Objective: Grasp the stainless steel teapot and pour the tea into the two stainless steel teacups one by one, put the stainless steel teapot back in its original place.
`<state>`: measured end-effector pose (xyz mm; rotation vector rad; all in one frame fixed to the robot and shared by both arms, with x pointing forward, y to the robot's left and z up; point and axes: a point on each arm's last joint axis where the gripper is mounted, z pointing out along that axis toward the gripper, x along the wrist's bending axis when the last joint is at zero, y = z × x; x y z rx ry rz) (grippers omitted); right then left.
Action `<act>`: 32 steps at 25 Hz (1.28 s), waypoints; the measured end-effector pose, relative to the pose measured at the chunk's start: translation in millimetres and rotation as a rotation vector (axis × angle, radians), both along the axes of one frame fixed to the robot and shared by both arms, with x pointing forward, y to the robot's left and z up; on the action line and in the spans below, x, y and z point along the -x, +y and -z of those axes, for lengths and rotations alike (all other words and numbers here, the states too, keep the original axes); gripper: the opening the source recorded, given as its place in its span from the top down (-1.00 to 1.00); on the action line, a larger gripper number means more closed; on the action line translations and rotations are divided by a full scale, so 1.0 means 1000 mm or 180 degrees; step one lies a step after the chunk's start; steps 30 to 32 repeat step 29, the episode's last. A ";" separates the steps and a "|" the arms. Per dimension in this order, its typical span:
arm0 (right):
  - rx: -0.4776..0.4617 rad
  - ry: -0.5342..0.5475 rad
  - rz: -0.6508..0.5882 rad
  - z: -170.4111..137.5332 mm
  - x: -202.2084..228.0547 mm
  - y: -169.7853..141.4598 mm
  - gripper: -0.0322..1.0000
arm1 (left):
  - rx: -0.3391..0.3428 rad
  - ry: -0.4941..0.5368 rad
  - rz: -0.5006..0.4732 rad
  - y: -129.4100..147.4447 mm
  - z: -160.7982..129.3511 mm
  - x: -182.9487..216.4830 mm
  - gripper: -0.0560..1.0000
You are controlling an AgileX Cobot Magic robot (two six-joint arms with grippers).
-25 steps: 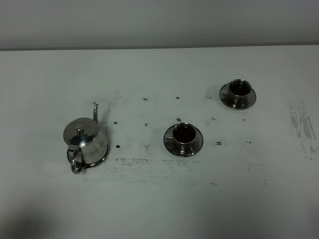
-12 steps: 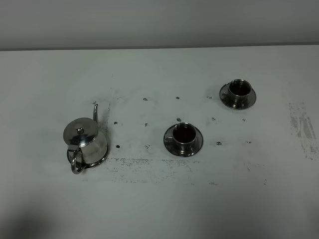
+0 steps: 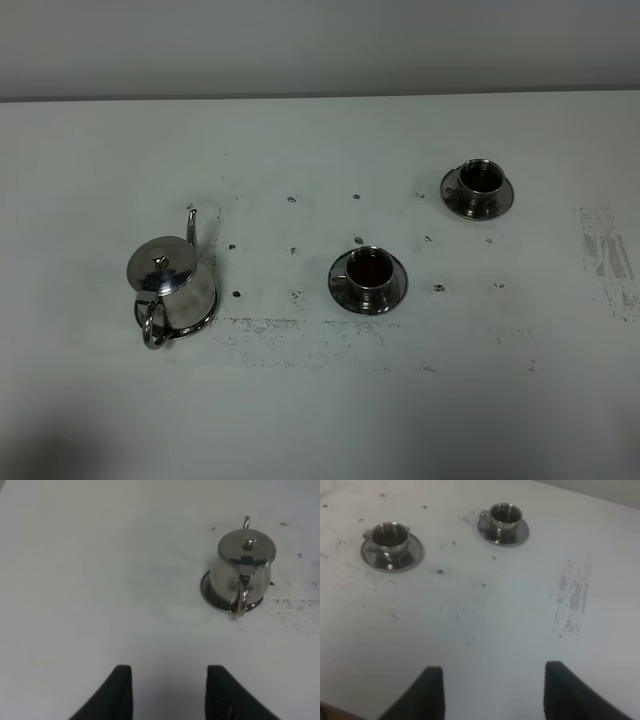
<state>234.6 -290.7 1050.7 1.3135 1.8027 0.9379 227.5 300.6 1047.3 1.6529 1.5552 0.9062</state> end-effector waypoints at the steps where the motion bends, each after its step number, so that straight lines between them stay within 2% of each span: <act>1: 0.0000 0.0000 0.0000 0.000 0.000 0.000 0.10 | 0.0000 0.0000 0.0000 0.000 0.000 0.000 0.26; 32: 0.0000 0.0000 0.0000 0.000 0.000 0.000 0.10 | 0.0000 -0.0003 0.0000 0.000 0.000 0.000 0.26</act>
